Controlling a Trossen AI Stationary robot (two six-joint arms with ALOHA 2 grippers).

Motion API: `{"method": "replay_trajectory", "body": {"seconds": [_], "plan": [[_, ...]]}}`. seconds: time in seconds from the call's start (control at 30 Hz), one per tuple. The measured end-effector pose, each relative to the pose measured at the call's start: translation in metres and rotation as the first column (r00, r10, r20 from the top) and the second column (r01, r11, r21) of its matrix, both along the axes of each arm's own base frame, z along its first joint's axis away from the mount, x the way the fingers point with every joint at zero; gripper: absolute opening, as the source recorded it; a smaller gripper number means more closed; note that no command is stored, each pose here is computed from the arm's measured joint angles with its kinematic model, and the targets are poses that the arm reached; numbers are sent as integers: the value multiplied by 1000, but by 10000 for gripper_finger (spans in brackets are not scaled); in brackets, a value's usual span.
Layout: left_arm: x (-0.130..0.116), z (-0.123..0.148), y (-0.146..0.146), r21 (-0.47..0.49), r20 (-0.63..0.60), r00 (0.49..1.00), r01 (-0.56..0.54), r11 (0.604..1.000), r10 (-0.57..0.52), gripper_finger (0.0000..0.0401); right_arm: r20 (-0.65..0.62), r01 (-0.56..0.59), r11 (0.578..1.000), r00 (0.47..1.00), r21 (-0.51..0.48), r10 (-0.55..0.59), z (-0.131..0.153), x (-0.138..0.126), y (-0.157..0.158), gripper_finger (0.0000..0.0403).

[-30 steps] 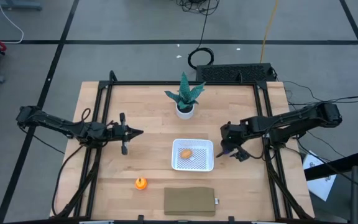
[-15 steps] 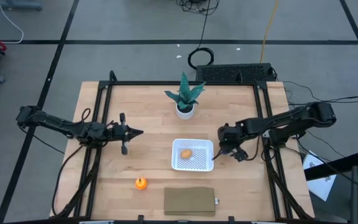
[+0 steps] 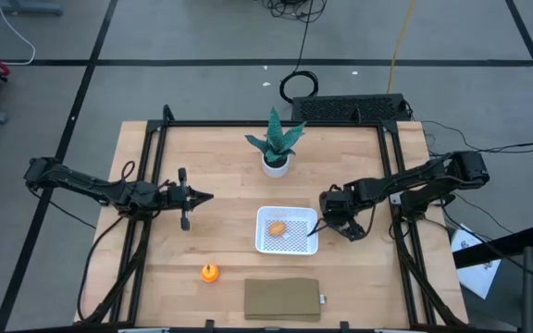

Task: Pick and placing Produce into tupperware
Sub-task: Put the grapes in the white bin

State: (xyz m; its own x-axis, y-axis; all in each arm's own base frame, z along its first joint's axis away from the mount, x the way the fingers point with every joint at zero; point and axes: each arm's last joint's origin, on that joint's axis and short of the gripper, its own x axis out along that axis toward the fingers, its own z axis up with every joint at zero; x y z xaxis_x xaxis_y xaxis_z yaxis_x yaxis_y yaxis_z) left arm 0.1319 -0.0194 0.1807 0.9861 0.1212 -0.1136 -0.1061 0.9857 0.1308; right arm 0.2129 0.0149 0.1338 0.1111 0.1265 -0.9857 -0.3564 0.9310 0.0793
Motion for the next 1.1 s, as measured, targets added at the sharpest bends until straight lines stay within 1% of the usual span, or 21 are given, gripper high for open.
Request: {"method": "replay_trajectory", "body": {"seconds": [0.1,0.33,0.57,0.67,0.87,1.1], "plan": [[0,0,0,-1,0,1000,0,1000,0,1,14,3,1000,1000,0,-3,2,0,0,324],[0,0,0,-1,1,1000,0,1000,0,1,26,47,999,999,18,-48,6,-2,0,268],[0,0,0,-4,2,1000,-1,1000,1,1,27,47,999,998,20,-48,6,-2,0,223],[0,0,0,-4,2,1000,-1,1000,1,1,29,47,999,998,20,-47,7,-2,0,217],[0,0,0,-4,2,1000,-1,1000,1,1,26,48,999,998,19,-49,8,-2,0,224],[0,0,0,-4,2,1000,-1,1000,1,1,67,73,997,995,29,-74,22,10,1,220]]}}
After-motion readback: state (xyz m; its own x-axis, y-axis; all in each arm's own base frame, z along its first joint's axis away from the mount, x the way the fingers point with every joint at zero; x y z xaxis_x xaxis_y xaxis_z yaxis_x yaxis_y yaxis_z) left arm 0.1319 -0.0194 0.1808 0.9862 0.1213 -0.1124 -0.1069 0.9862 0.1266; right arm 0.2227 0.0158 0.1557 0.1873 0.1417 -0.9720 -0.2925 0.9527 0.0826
